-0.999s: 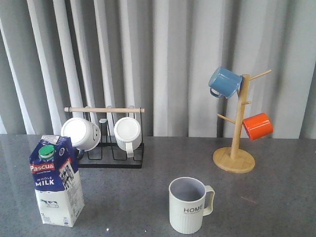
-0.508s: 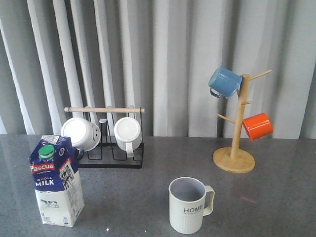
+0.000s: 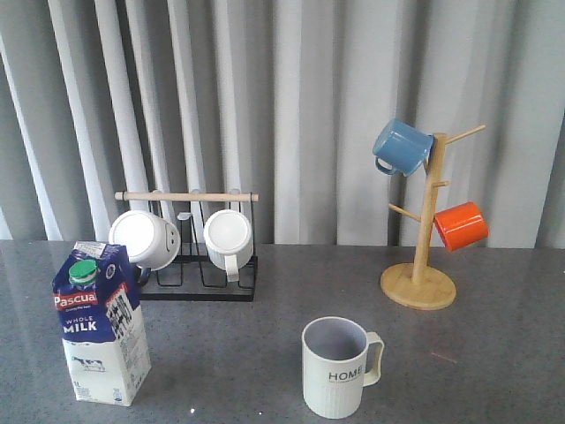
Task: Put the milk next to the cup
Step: 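Lower the left gripper onto the milk carton top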
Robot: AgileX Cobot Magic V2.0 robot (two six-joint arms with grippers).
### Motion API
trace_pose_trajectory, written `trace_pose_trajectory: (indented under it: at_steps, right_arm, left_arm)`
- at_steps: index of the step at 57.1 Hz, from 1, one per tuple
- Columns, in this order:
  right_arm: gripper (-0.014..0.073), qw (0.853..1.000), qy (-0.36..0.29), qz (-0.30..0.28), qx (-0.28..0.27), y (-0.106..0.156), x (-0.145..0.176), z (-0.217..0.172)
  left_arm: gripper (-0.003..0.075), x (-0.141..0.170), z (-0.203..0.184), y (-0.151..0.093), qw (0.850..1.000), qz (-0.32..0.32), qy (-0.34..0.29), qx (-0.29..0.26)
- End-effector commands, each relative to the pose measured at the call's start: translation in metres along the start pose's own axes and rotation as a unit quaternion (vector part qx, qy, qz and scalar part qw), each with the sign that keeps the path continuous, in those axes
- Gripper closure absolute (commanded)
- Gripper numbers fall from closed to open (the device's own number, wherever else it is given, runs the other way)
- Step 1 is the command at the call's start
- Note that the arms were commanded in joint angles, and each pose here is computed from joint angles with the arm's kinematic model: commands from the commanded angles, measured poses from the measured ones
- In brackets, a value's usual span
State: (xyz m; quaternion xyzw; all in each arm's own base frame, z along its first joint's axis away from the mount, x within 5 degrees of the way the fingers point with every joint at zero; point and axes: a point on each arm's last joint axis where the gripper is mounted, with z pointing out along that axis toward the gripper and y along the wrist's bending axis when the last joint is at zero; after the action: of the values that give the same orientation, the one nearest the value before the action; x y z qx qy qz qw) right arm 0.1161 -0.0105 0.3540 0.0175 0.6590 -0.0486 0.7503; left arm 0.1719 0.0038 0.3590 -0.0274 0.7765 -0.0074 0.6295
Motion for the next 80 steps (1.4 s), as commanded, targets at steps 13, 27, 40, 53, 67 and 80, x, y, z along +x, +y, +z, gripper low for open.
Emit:
trace_pose_trajectory:
  at_steps: [13,27,40,53,67,80]
  right_arm:
    - [0.0598,0.999,-0.051,-0.007,0.007,-0.002,-0.017,0.000]
    - [0.0598,0.999,-0.051,-0.007,0.007,-0.002,-0.017,0.000]
    - [0.0598,0.999,-0.051,-0.007,0.007,-0.002,-0.017,0.000]
    - [0.0598,0.999,-0.051,-0.007,0.007,-0.002,-0.017,0.000]
    - [0.0598,0.999,-0.051,-0.007,0.007,-0.002,-0.017,0.000]
    - [0.0598,0.999,-0.051,-0.007,0.007,-0.002,-0.017,0.000]
  left_arm:
    - [0.0185,-0.019,-0.004,-0.002,0.998,-0.003,-0.057,0.005]
    - [0.0020,-0.039,-0.004,-0.011,0.992,-0.018,-0.121,0.034]
    - [-0.0005,-0.057,0.037,-0.022,0.991,-0.018,-0.125,0.053]
    - [0.0003,-0.046,0.093,-0.028,0.991,-0.024,-0.119,0.055]
    - [0.0006,-0.015,0.140,-0.043,0.993,-0.028,-0.088,0.080]
    - [0.0007,0.005,0.162,-0.048,0.993,-0.043,-0.065,0.091]
